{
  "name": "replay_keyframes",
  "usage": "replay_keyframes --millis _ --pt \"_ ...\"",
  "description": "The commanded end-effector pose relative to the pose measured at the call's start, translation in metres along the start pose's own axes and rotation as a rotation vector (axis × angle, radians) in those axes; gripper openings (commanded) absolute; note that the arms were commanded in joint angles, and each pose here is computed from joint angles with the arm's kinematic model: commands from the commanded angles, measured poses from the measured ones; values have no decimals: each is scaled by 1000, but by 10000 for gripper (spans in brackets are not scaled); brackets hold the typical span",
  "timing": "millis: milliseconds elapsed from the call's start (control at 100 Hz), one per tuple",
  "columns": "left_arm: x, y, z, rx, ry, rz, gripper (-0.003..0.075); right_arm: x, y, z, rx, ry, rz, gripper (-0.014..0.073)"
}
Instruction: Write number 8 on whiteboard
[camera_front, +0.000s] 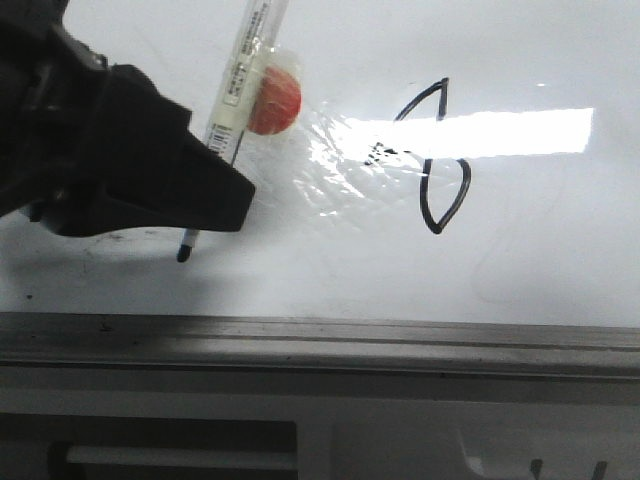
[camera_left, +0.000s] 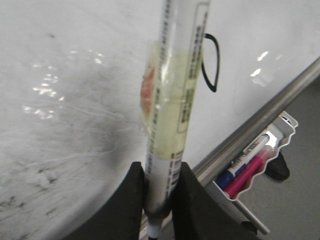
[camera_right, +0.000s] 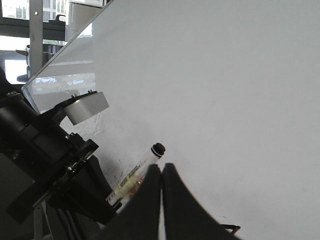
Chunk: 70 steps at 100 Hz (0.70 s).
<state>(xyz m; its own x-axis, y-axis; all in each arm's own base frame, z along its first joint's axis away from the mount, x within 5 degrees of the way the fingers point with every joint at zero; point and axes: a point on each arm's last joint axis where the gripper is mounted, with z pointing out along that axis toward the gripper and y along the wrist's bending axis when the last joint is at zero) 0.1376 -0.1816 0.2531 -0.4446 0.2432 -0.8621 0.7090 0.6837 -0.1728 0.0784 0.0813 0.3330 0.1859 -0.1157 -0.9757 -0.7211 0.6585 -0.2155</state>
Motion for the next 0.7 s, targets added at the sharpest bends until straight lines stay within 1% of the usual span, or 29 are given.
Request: replay_keyframes --millis 0,240,370,690 --pt "-12 1 -5 -30 -46 -22 -20 -12 -3 -1 18 -38 19 -68" --pt "-12 7 -5 -97 -47 -23 -20 -11 -3 -1 21 -33 19 -68" --pt "-12 10 -5 -126 -50 -48 -20 -11 -3 -1 21 -34 21 -68" --pt "-7 10 10 -135 4 -81 -20 -11 -3 -1 21 -34 21 -69"
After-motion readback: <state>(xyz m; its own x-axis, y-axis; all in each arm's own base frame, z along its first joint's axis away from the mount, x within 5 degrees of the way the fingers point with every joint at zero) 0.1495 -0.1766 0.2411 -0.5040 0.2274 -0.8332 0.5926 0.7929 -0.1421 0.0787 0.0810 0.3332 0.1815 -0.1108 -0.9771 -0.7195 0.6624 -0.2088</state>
